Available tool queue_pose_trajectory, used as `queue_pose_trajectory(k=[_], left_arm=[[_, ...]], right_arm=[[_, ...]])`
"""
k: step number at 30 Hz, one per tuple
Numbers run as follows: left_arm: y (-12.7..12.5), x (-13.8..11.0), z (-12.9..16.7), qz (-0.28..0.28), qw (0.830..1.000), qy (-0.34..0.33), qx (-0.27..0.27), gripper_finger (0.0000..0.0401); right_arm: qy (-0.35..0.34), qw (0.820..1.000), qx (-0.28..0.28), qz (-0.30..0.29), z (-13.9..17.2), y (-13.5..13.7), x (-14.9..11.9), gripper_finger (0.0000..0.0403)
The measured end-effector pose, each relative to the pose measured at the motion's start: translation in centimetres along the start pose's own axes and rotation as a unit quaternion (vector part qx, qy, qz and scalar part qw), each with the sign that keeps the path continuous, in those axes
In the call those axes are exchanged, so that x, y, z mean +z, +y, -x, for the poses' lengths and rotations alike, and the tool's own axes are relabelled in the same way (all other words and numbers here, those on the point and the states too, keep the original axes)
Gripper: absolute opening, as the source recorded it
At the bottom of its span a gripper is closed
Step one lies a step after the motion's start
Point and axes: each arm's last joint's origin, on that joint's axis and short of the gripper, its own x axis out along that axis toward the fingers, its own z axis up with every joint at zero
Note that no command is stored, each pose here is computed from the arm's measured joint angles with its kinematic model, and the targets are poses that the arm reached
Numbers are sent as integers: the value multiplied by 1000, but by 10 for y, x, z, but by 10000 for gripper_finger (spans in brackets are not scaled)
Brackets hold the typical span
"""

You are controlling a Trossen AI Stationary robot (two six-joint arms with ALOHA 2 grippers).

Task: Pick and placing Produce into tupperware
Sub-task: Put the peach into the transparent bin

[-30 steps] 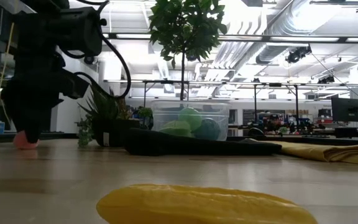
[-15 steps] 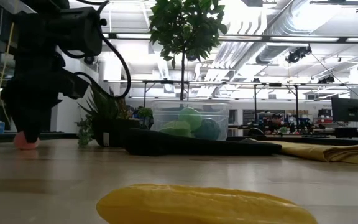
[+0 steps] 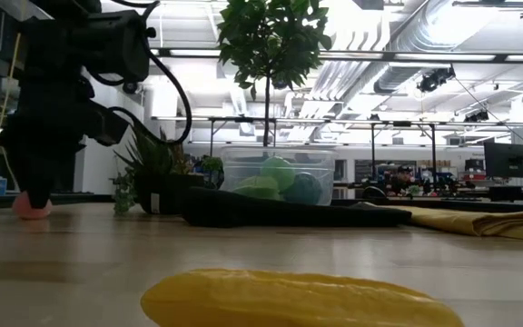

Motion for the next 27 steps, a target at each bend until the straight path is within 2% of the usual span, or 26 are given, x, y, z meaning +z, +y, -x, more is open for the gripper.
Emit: queue_pose_trajectory(k=[7, 12, 20, 27], left_arm=[[-1, -1, 0, -8, 999, 27, -22, 135], [-5, -1, 1, -19, 997, 48, -57, 135], [-20, 4, 3, -36, 986, 49, -154, 136], [-38, 14, 11, -61, 961, 19, -268, 136]], right_arm=[[-1, 1000, 1, 0, 0, 0, 0, 124], [-21, 1000, 15, -2, 0, 3, 5, 124], [-32, 999, 22, -1, 0, 5, 7, 124], [-34, 999, 24, -3, 0, 5, 7, 124]])
